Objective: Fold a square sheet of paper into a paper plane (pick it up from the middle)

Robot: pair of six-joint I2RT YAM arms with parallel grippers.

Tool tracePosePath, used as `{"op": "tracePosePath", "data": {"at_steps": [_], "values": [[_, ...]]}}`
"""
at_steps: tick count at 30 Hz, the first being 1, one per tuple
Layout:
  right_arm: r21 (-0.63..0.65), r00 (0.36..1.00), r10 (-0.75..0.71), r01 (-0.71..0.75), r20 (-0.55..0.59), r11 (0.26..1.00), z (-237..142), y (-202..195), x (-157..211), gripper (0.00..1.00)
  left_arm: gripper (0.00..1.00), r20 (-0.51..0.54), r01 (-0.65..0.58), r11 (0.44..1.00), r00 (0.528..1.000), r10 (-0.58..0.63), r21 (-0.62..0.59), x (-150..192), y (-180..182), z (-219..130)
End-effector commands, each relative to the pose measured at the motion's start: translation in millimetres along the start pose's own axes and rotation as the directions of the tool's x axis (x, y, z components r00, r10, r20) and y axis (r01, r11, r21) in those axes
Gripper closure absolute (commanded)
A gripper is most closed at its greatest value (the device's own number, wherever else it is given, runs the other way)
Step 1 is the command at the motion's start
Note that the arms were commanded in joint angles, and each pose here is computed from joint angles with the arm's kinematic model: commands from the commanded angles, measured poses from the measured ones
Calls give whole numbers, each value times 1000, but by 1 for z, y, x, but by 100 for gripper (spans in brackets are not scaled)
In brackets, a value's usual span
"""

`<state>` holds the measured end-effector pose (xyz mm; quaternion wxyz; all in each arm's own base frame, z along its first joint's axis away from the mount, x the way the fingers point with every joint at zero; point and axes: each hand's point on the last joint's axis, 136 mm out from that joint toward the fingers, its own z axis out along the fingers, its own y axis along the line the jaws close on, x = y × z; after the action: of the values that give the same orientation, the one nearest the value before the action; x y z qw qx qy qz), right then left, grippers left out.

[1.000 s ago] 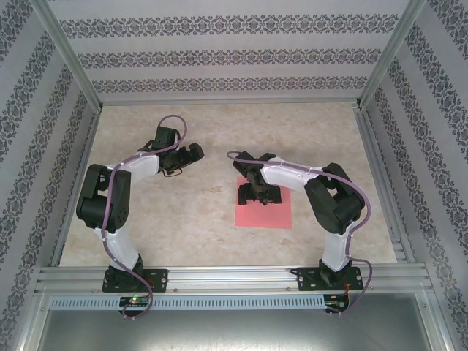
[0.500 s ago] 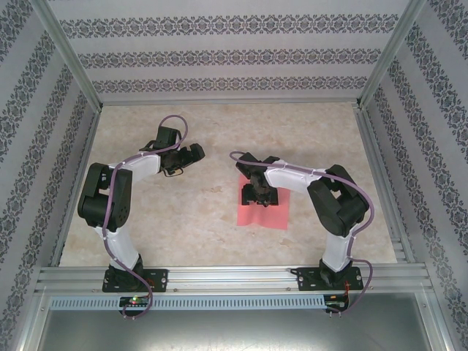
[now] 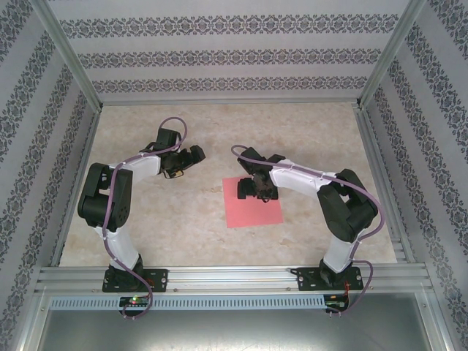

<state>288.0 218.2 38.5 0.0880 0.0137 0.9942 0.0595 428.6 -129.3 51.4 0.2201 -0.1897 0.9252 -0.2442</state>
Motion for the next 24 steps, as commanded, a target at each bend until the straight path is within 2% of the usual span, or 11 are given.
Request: {"op": "tracePosePath", "data": {"at_steps": [1, 6, 15, 20, 24], "values": [[68, 1000, 23, -23, 9, 997, -5, -17, -7, 9, 0, 7, -4, 999, 1000, 4, 35, 2, -10, -4], [70, 1000, -6, 7, -26, 998, 8, -4, -15, 6, 0, 5, -1, 999, 1000, 1, 39, 2, -12, -4], [88, 993, -29, 40, -115, 995, 35, -1, -3, 9, 0, -12, 4, 998, 1000, -3, 63, 7, -18, -4], [76, 993, -6, 15, -122, 997, 41, -5, 1, 22, 0, -26, 21, 997, 999, -19, 81, 12, -21, -3], [-11, 998, 19, -19, -66, 1000, 31, 3, -11, 42, 0, -43, 51, 993, 998, -47, 106, 18, -22, -2]]}}
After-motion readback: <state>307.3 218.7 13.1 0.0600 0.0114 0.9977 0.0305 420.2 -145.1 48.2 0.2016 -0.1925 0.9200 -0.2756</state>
